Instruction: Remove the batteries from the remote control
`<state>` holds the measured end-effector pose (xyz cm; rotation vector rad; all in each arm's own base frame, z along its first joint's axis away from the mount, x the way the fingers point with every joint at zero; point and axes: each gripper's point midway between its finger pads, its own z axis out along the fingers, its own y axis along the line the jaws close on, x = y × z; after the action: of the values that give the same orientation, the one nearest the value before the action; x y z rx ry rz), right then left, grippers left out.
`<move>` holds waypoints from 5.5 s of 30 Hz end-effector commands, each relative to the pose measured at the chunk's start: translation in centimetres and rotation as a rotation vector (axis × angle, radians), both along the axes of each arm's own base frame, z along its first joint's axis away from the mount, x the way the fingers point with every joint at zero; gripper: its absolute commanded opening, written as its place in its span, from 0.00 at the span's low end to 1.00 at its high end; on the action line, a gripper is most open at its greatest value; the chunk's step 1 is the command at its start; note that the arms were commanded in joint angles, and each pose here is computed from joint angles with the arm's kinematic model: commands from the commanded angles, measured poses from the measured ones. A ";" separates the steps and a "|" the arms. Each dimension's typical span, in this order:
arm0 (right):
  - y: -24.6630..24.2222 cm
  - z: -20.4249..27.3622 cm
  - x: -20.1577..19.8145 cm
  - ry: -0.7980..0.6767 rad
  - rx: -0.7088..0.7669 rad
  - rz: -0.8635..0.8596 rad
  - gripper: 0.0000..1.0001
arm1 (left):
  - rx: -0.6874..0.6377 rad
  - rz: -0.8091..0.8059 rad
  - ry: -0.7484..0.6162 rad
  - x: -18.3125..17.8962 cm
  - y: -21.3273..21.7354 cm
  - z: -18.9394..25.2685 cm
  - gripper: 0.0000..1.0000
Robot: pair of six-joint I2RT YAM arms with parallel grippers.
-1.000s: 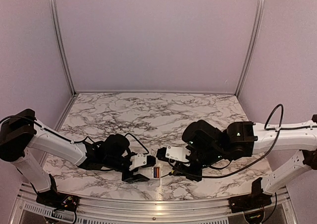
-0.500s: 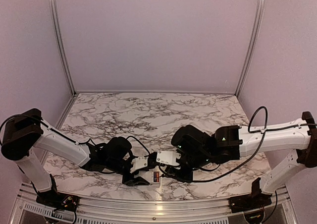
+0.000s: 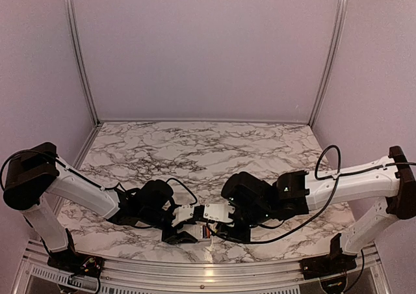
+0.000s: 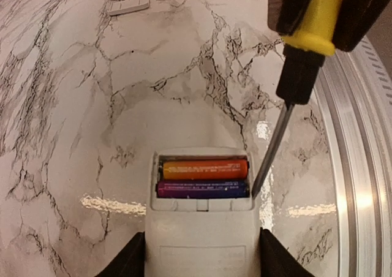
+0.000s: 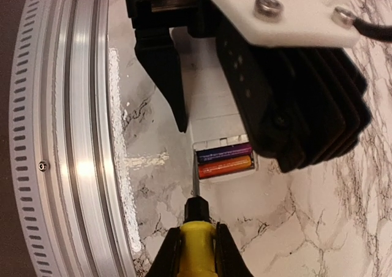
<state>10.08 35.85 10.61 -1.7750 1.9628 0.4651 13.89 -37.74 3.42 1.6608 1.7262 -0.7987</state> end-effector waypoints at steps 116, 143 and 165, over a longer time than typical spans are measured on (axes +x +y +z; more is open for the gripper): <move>-4.7 16.3 16.9 -0.893 0.097 -0.877 0.00 | -0.010 -0.186 0.450 -4.8 -2.9 0.3 0.04; -7.1 15.8 1.0 0.351 0.386 -0.716 0.00 | -0.057 -0.052 -0.069 1.1 -2.0 7.3 0.03; -4.2 11.0 2.6 0.719 0.240 -0.942 0.00 | -0.110 0.066 -0.183 3.5 -3.3 9.6 0.01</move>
<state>12.47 30.66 22.43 -0.4258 2.7141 0.9730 17.05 -40.26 10.96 1.6017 1.6244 -0.6713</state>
